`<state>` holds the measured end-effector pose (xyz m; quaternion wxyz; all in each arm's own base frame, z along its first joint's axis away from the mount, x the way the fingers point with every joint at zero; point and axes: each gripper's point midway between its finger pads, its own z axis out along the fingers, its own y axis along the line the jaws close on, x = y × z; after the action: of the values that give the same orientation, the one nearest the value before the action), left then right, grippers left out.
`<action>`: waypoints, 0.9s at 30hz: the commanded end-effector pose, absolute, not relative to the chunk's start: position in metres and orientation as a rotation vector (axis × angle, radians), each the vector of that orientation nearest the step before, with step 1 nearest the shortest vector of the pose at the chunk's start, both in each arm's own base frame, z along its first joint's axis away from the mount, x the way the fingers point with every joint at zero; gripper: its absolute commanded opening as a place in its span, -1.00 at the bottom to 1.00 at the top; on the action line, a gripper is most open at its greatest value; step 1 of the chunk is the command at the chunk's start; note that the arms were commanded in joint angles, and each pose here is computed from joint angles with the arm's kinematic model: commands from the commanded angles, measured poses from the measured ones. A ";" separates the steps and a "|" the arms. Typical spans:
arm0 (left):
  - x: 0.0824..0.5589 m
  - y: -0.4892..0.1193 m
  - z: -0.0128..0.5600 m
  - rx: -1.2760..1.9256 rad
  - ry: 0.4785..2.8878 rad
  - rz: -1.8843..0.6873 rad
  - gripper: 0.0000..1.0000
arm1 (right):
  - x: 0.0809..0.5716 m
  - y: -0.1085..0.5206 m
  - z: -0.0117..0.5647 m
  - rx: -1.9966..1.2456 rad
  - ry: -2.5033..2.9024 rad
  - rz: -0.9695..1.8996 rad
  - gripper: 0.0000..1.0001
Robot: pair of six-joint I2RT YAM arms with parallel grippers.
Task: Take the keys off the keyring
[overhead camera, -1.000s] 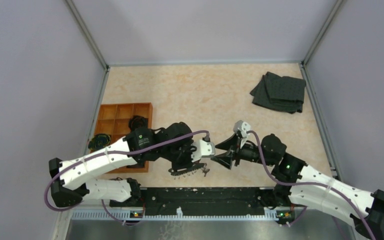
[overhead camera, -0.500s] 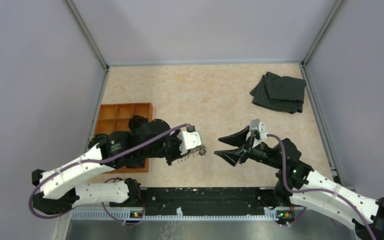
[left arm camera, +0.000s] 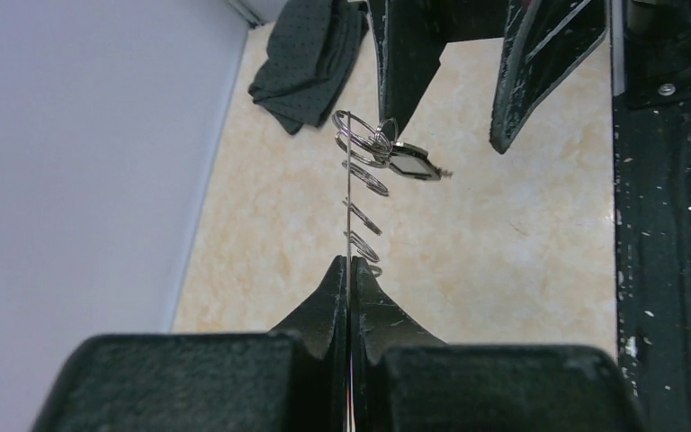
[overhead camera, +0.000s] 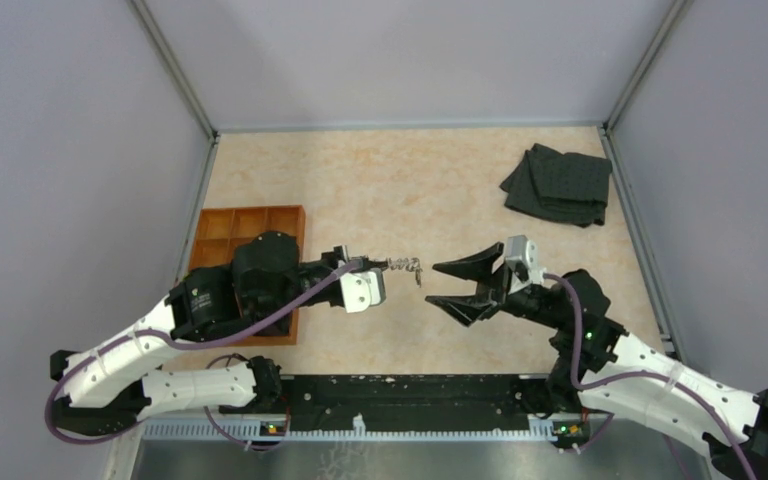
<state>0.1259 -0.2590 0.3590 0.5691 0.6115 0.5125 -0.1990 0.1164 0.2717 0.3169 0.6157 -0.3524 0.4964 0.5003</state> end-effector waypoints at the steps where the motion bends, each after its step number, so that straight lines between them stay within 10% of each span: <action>1: 0.132 -0.266 0.414 1.371 0.967 -0.398 -1.00 | 0.102 0.267 0.366 -0.840 0.942 1.157 0.15; 27: 0.107 -0.272 0.458 1.348 0.639 -0.416 -1.00 | 0.079 0.274 0.410 -0.899 0.815 1.282 0.05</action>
<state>0.1114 -0.2717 0.4355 0.6841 0.6256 0.3243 -0.1883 0.0885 0.2827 0.3728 0.6130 -0.4019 0.4035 0.5476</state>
